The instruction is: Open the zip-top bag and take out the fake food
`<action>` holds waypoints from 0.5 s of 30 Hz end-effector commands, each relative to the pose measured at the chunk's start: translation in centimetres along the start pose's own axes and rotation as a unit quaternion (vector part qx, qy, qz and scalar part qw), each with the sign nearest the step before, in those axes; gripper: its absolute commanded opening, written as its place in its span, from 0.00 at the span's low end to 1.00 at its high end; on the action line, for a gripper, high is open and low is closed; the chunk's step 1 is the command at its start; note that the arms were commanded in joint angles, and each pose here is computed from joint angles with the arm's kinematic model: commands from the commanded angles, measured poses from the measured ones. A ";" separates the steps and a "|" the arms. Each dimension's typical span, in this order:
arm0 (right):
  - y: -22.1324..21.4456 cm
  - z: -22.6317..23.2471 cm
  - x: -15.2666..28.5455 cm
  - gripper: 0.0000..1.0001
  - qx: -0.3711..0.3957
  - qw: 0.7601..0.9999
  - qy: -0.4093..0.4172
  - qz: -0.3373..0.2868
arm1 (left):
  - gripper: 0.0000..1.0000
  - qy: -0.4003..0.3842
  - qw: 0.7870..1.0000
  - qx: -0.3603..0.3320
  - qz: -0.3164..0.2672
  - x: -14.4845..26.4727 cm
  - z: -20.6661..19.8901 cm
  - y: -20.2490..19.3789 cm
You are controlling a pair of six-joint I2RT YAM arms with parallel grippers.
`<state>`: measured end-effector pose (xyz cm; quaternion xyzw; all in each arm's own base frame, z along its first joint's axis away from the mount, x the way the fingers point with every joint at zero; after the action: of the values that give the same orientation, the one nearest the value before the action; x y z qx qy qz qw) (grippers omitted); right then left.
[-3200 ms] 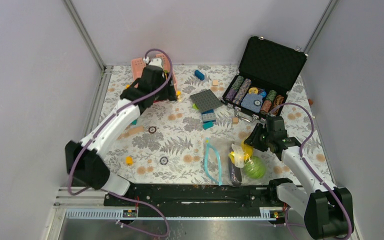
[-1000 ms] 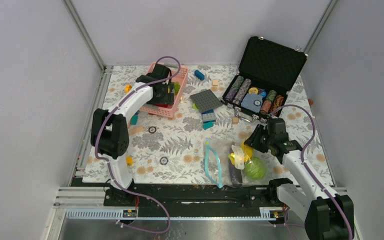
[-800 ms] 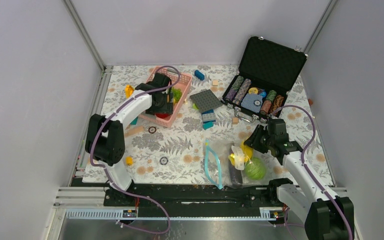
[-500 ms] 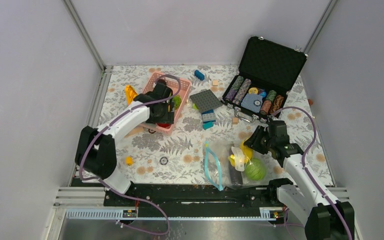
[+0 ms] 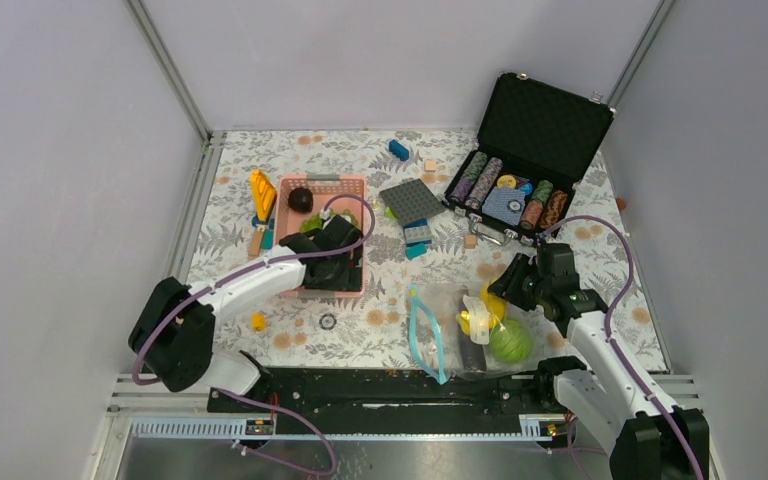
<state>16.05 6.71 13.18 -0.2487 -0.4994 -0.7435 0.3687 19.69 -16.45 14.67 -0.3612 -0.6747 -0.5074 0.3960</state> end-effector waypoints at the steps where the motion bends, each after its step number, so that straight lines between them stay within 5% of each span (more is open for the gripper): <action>1: -0.3 0.1 0.2 0.00 -0.001 1.000 0.006 0.005 | 0.72 -0.025 0.999 0.031 -0.029 0.4 -0.8 -1.2; 15: -0.5 0.0 0.1 0.00 -0.001 1.000 0.004 0.010 | 0.72 -0.060 0.997 0.044 -0.022 2.1 -1.2 -8.3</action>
<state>15.78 6.67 12.98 -0.2545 -0.4973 -0.7413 0.3719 12.72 -18.65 13.33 -0.3775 -0.6963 -0.4869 0.3682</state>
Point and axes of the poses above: each gripper's point midway between its finger pads, its own x axis back along the fingers, its own z axis along the line the jaws close on, y = z × x, the point moved 9 cm from there along x, back along the fingers, and after that the axes turned 15 degrees about x, right-handed, at the moved point
